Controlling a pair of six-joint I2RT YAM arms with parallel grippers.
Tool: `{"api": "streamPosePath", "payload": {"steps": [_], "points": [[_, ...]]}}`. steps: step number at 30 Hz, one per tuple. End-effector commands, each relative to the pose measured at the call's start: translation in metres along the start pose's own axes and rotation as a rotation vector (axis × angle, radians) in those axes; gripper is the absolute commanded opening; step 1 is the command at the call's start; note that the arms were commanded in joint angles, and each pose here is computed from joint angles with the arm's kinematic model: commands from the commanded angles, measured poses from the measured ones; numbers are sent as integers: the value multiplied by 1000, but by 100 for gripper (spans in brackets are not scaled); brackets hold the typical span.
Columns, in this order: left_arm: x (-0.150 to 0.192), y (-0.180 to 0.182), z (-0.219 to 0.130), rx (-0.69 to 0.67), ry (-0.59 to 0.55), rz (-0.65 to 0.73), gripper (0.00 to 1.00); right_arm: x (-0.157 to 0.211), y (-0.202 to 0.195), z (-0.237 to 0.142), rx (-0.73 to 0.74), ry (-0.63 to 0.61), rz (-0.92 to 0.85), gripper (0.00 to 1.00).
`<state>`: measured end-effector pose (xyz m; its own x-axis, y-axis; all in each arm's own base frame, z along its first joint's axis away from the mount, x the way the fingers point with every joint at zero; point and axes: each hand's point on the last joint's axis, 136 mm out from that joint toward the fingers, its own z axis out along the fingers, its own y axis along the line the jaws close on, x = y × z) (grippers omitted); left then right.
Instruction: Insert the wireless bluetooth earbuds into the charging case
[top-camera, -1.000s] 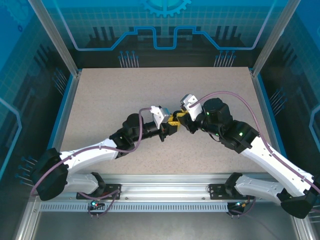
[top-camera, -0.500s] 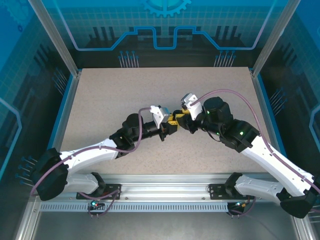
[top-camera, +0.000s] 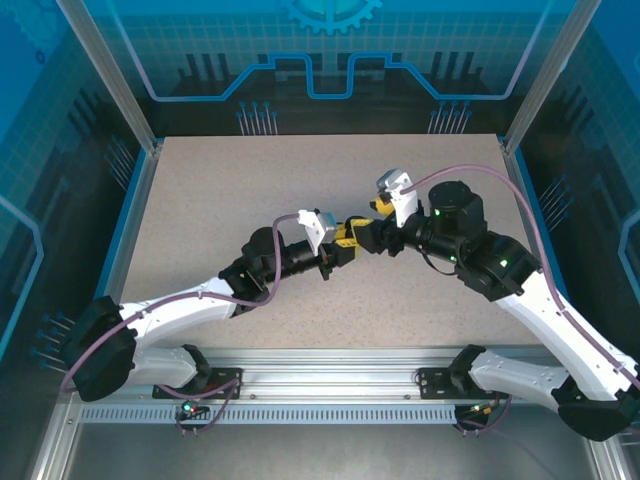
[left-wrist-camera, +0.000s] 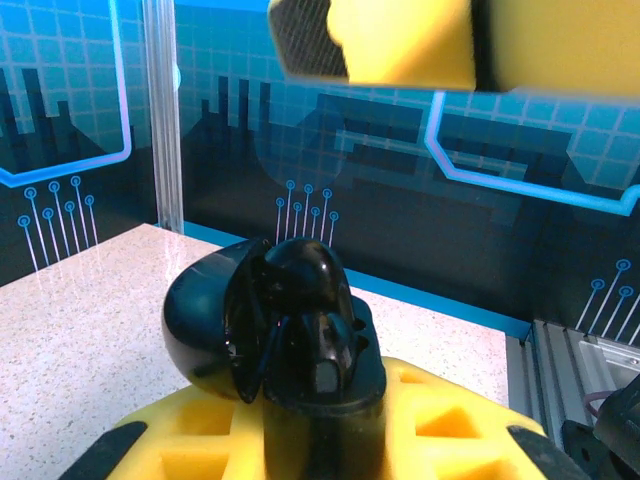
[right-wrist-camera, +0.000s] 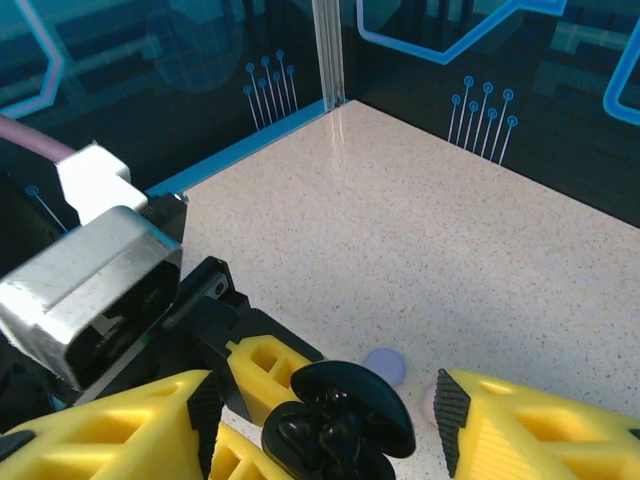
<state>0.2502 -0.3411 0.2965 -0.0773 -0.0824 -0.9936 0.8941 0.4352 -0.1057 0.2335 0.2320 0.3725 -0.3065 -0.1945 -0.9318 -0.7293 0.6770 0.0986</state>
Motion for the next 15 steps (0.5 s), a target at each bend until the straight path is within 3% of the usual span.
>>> {"api": "streamPosePath", "payload": {"steps": [1, 8, 15], "points": [[-10, -2, -2, -2, -46, 7, 0, -12, -1, -19, -10, -26, 40, 62], [-16, -6, -7, 13, -59, 27, 0, 25, -27, -16, 39, 139, 52, 64], [-22, -19, -13, 78, -77, 52, 0, 21, -37, -20, -5, 133, 25, 82]]}}
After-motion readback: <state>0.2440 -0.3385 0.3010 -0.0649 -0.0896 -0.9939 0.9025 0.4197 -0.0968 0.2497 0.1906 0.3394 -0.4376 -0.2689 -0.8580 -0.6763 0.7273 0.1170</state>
